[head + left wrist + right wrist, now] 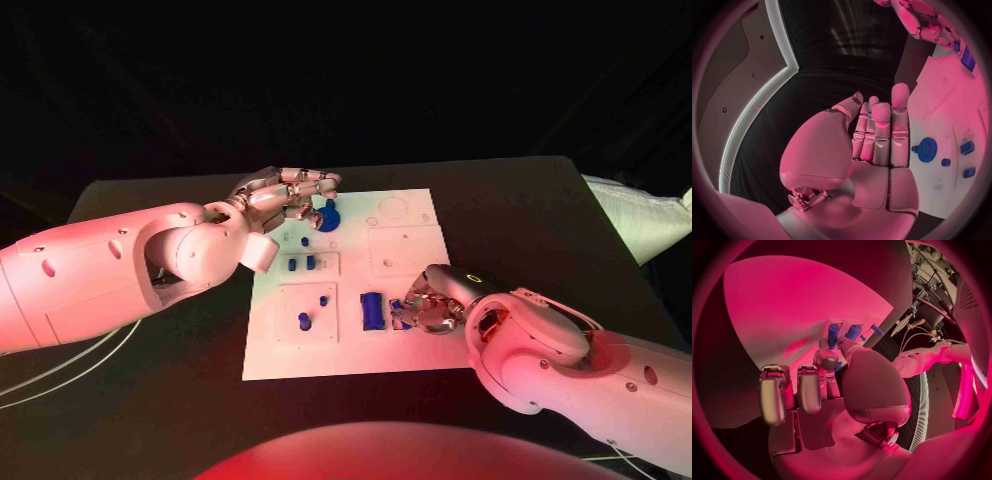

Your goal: Assemble the parts on the task board

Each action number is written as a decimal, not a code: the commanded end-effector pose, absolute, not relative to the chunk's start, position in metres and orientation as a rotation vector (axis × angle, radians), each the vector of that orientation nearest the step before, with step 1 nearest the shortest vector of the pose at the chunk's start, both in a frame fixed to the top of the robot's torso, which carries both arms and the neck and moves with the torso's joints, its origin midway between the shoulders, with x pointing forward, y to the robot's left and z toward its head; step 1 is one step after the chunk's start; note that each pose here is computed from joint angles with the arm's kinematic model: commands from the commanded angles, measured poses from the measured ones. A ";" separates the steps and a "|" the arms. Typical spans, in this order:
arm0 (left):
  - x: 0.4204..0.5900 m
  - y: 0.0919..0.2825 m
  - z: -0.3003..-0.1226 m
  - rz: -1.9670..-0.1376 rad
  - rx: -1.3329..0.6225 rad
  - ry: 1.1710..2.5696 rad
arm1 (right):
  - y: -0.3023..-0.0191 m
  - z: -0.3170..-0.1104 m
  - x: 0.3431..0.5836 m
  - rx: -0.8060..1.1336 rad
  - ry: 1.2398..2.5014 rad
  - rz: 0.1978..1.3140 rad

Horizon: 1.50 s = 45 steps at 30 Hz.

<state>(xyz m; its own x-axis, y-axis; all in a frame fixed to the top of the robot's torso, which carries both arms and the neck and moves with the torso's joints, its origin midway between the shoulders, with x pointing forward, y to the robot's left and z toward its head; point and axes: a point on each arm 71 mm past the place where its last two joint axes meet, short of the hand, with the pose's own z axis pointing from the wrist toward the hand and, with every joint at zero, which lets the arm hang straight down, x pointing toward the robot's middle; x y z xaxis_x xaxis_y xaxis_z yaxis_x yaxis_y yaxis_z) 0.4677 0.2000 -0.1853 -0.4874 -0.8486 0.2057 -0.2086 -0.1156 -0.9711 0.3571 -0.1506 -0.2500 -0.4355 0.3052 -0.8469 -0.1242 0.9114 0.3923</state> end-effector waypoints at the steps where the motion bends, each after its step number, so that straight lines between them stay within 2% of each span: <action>1: 0.467 0.197 -0.184 -1.674 -1.149 1.667 | -0.149 -0.250 0.357 0.093 1.957 0.473; 30: 0.467 0.197 -0.185 -1.672 -1.149 1.669 | -0.147 -0.247 0.354 0.083 1.955 0.482; 45: 0.468 0.200 -0.185 -1.665 -1.142 1.669 | -0.159 -0.249 0.343 0.112 1.991 0.495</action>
